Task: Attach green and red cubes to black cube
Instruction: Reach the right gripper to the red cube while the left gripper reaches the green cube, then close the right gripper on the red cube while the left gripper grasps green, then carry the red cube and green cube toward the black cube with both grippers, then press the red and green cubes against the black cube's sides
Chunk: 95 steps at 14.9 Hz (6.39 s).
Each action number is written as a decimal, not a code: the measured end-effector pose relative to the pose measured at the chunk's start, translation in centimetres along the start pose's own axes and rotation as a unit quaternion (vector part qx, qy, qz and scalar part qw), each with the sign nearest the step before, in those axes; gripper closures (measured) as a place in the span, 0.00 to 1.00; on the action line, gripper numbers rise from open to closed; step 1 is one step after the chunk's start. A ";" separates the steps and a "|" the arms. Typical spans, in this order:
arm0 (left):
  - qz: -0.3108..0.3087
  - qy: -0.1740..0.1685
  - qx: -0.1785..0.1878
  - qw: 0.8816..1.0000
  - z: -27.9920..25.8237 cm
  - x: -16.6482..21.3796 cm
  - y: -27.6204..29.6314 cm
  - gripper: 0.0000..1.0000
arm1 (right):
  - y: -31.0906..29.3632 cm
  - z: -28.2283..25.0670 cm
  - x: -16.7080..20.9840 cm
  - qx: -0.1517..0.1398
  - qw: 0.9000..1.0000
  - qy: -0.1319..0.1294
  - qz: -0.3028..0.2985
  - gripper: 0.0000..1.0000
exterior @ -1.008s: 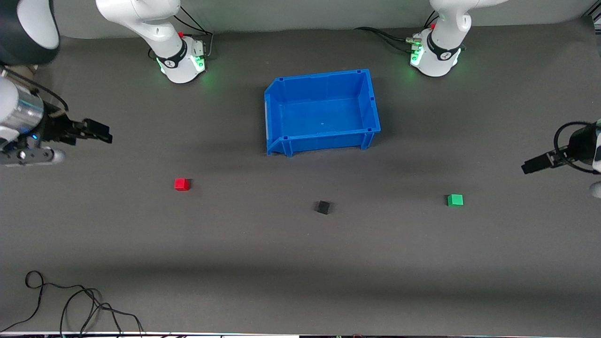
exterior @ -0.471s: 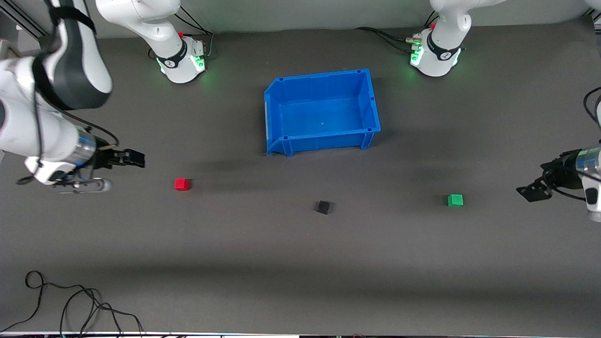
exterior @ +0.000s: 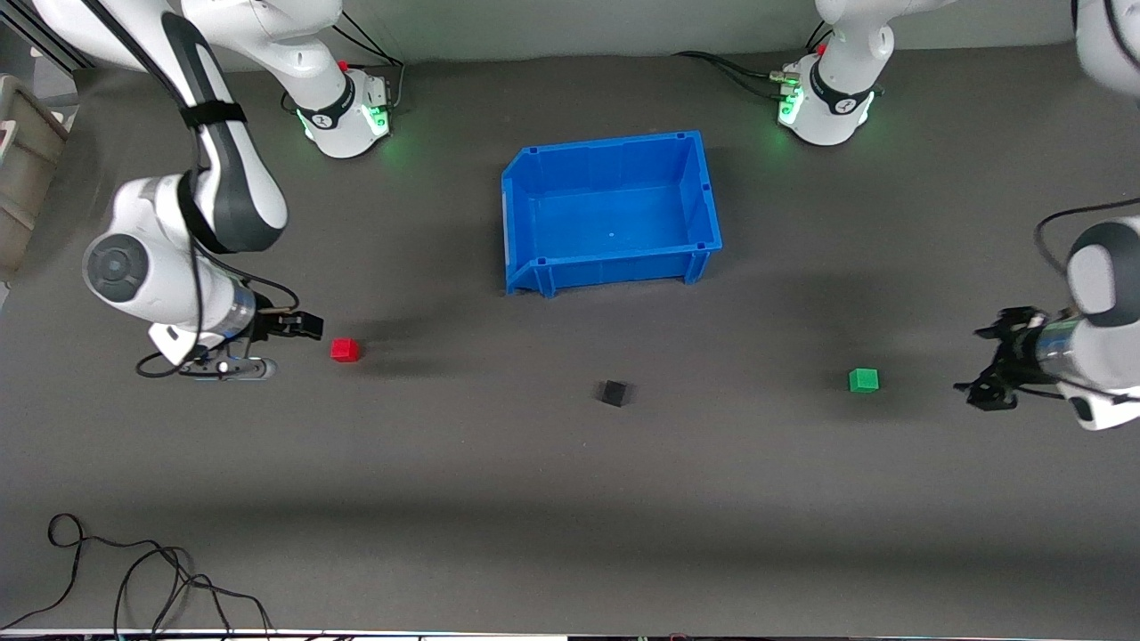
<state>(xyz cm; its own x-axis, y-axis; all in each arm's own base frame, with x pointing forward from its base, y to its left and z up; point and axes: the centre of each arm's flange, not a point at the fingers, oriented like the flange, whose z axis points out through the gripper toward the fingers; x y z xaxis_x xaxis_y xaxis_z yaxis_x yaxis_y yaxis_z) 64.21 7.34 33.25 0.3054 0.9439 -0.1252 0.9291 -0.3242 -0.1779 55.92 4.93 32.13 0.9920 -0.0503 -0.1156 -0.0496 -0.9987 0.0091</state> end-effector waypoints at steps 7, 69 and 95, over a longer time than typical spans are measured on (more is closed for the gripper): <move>-0.082 -0.028 0.016 0.996 8.1 -1.5 3.1 0.09 | -1.8 6.4 0.6 0.002 1.000 0.008 0.024 0.03; -0.211 -0.006 -0.095 0.973 10.7 -23.1 13.1 0.61 | -30.0 -1.9 4.9 0.100 0.714 -0.063 0.691 0.61; -0.138 -0.006 -0.140 0.980 18.4 -42.2 14.6 0.61 | -40.9 10.7 6.0 0.073 0.646 -0.029 0.759 0.61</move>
<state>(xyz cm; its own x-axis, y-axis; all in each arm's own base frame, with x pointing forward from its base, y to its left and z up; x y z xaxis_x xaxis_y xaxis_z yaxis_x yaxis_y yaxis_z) 61.02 -38.37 17.99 0.0328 0.9919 -0.1224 0.9973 -0.0245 0.0689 62.63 45.40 20.49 -0.2196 -0.9682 -0.1199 -0.9749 0.2134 0.0628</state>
